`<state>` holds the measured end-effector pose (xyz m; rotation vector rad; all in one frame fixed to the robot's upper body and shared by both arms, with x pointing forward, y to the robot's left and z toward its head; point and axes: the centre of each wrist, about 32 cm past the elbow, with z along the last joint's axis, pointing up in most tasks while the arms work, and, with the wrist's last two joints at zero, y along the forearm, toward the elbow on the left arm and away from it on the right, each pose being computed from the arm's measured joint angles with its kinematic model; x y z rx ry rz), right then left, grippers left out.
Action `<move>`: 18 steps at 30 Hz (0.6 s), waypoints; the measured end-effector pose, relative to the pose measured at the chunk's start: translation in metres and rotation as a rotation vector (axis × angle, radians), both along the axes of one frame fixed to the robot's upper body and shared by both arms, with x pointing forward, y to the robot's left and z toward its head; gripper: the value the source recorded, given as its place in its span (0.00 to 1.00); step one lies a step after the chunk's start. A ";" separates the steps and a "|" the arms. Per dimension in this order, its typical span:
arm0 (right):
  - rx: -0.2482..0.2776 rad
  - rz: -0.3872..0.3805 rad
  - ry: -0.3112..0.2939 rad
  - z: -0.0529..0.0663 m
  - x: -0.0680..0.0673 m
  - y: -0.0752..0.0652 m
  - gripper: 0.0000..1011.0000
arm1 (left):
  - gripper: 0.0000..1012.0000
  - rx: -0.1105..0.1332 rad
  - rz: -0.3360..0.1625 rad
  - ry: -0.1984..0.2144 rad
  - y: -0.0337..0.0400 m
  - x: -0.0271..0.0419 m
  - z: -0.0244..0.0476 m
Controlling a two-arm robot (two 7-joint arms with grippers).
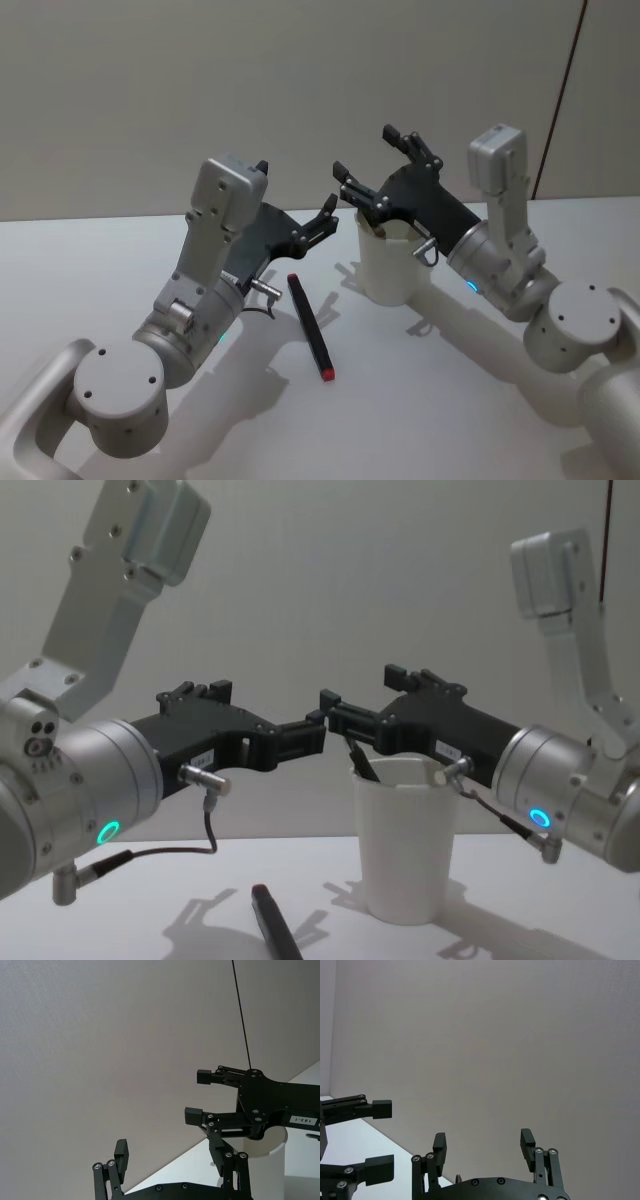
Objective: Place the pen into the pen holder.
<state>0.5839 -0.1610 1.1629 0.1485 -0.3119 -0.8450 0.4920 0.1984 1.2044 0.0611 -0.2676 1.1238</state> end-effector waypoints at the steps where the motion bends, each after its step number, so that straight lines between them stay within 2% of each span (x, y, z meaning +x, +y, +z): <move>1: 0.004 -0.001 0.002 0.001 0.000 -0.001 0.92 | 0.99 0.000 0.000 0.000 0.0000 0.0000 0.0000; 4: 0.015 -0.008 0.011 0.003 -0.003 -0.003 0.99 | 0.99 0.000 0.000 0.000 0.0000 0.0000 0.0000; 13: 0.056 -0.052 0.041 0.011 -0.014 -0.017 0.99 | 0.99 0.000 0.000 0.000 0.0000 0.0000 0.0000; 18: 0.084 -0.091 0.060 0.015 -0.026 -0.028 0.99 | 0.99 0.000 0.000 0.000 0.0000 0.0000 0.0000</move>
